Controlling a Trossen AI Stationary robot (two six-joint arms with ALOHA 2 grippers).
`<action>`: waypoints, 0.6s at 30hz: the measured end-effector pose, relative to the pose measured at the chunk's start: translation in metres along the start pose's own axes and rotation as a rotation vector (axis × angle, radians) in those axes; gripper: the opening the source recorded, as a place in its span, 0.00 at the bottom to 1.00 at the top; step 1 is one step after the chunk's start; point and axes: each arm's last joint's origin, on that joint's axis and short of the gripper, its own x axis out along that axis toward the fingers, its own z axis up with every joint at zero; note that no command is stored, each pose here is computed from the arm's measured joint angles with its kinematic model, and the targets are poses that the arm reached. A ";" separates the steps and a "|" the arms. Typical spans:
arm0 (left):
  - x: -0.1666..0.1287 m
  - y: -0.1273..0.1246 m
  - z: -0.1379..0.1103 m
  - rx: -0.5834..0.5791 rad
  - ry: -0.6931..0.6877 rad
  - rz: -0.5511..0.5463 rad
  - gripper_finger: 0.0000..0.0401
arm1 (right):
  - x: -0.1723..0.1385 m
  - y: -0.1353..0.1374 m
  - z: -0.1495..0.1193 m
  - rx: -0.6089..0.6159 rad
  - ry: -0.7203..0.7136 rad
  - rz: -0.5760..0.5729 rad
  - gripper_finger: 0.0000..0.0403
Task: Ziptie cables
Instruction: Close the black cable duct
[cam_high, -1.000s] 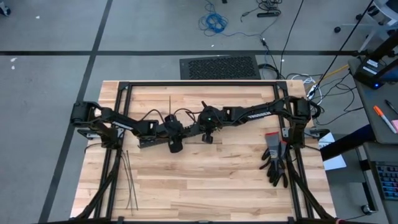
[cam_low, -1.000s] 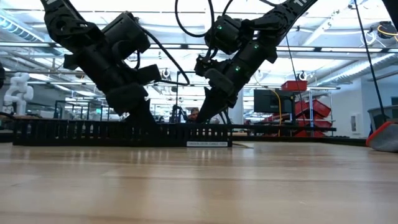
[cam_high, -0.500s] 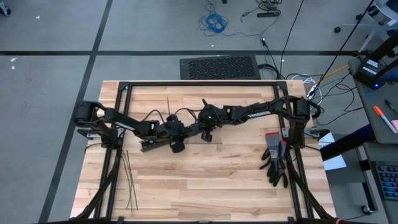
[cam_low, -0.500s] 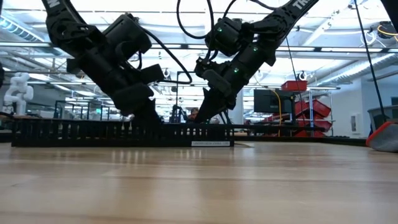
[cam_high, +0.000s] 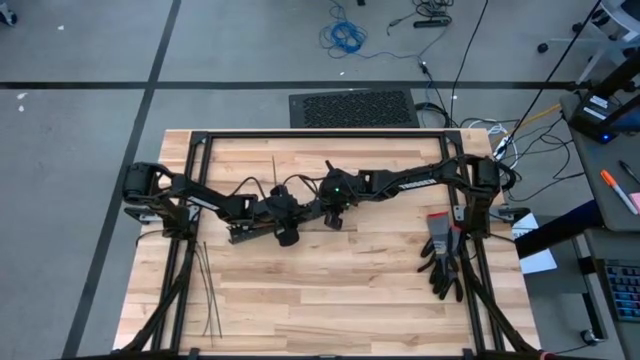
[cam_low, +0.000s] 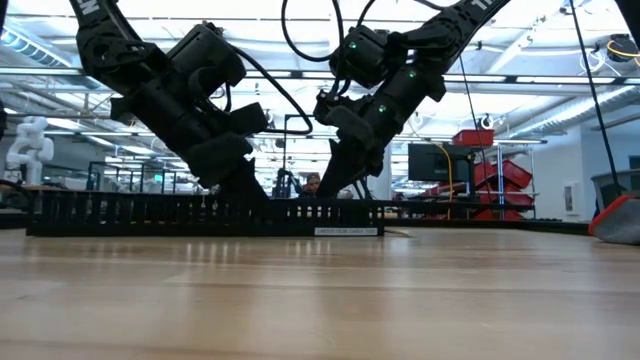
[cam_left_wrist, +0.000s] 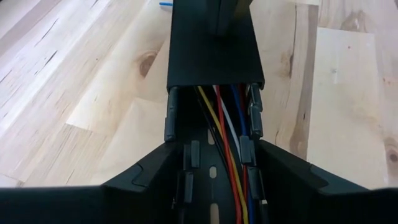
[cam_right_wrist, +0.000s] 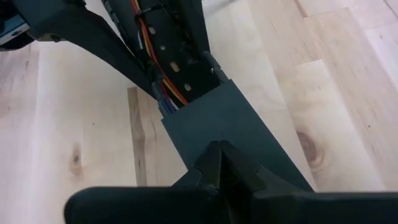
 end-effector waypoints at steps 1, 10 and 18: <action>0.000 0.000 0.000 0.000 0.000 0.000 0.50 | 0.000 0.000 0.000 0.000 0.001 0.002 0.00; 0.000 0.000 0.000 -0.002 0.005 -0.006 0.49 | -0.001 -0.002 0.001 0.016 -0.007 -0.010 0.00; 0.000 -0.001 0.000 0.010 -0.016 -0.015 0.43 | -0.001 0.000 0.001 0.015 -0.009 -0.010 0.00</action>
